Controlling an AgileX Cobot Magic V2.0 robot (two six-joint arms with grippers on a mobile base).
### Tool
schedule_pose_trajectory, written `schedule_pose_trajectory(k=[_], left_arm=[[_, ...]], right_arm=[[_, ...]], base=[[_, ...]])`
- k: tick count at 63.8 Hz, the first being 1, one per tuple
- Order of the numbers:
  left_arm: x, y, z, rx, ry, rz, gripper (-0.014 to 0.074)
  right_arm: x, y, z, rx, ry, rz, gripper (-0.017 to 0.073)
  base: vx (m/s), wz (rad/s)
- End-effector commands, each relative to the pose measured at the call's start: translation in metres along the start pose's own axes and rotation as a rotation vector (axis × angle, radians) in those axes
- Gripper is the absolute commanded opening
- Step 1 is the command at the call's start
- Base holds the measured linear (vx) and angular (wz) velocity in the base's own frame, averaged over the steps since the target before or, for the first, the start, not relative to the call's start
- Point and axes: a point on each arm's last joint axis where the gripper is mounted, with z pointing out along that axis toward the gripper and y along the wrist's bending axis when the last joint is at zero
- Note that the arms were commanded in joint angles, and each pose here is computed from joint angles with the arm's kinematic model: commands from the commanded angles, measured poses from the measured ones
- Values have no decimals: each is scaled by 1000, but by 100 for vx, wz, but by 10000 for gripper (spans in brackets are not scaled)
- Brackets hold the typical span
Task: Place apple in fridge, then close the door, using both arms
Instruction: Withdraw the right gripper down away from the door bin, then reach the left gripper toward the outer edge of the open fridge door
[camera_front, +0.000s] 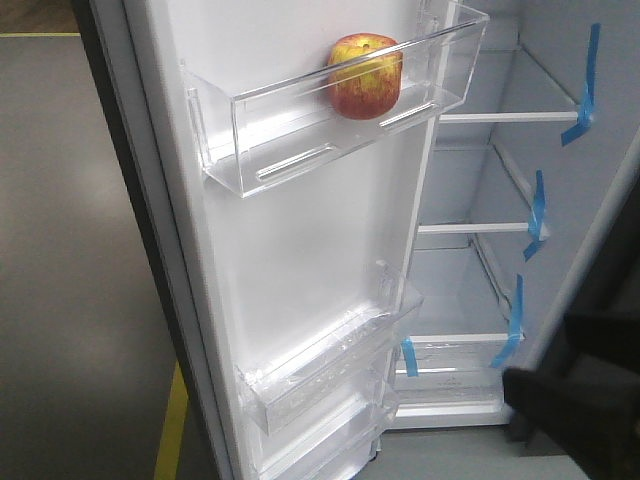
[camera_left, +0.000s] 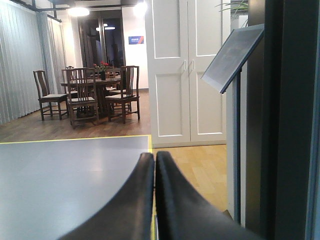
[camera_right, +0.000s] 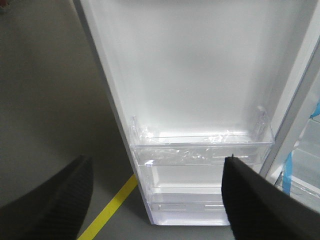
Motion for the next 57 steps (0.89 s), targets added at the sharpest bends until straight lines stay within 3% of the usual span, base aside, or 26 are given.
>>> schedule_pose_trajectory(k=[1, 24, 57], left_arm=[[0, 0, -1, 4, -63, -13, -6], [0, 0, -1, 4, -63, -13, -6], [-1, 0, -1, 4, -72, -13, -6]], right_arm=[[9, 7, -12, -16, -66, 37, 513], [68, 26, -31, -96, -57, 41, 513], [72, 28, -35, -101, -72, 29, 513]], base=[[0, 0], [0, 0], [0, 0]])
